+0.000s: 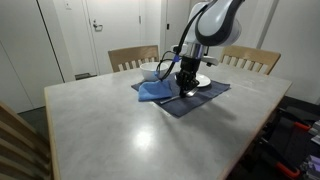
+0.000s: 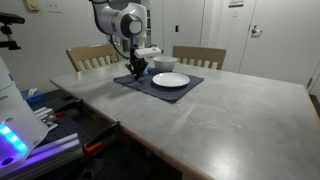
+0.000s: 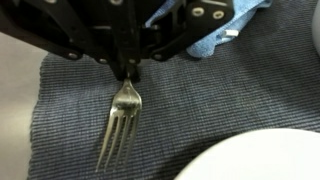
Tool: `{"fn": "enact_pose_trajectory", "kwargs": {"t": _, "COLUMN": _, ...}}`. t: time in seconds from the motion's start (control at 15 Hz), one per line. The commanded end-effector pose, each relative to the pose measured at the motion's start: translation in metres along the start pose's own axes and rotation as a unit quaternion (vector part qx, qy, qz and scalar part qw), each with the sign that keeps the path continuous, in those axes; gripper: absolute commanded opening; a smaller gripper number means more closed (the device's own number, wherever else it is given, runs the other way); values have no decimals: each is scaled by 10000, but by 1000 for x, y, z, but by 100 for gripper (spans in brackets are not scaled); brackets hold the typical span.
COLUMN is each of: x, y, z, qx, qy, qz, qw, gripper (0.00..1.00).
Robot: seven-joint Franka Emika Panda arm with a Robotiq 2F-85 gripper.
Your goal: Place the fork on the white plate
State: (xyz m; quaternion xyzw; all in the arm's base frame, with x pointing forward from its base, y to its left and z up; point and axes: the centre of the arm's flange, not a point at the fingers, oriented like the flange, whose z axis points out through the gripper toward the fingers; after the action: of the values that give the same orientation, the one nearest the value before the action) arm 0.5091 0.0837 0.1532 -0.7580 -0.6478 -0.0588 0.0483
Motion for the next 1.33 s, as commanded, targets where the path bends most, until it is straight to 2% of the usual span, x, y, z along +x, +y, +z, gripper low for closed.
{"fn": "enact_pose_trajectory", "kwargs": {"t": 0.0, "x": -8, "y": -4, "z": -27, "qx": 25, "qy": 124, "qz": -112, "qw": 9999, "gripper": 2}}
{"fn": "enact_pose_trajectory", "kwargs": {"t": 0.4, "x": -28, "y": 2, "z": -41, "qx": 32, "qy": 342, "qz": -213, "qw": 9992, "gripper": 2}}
{"fn": "enact_pose_trajectory", "kwargs": {"t": 0.93, "x": -80, "y": 43, "z": -54, "qx": -227, "qy": 181, "qz": -346, "qw": 9990, "gripper": 2}}
{"fn": "enact_pose_trajectory", "kwargs": {"t": 1.27, "x": -100, "y": 71, "z": -65, "qx": -409, "qy": 215, "qz": -247, "qw": 9986, "gripper": 2}}
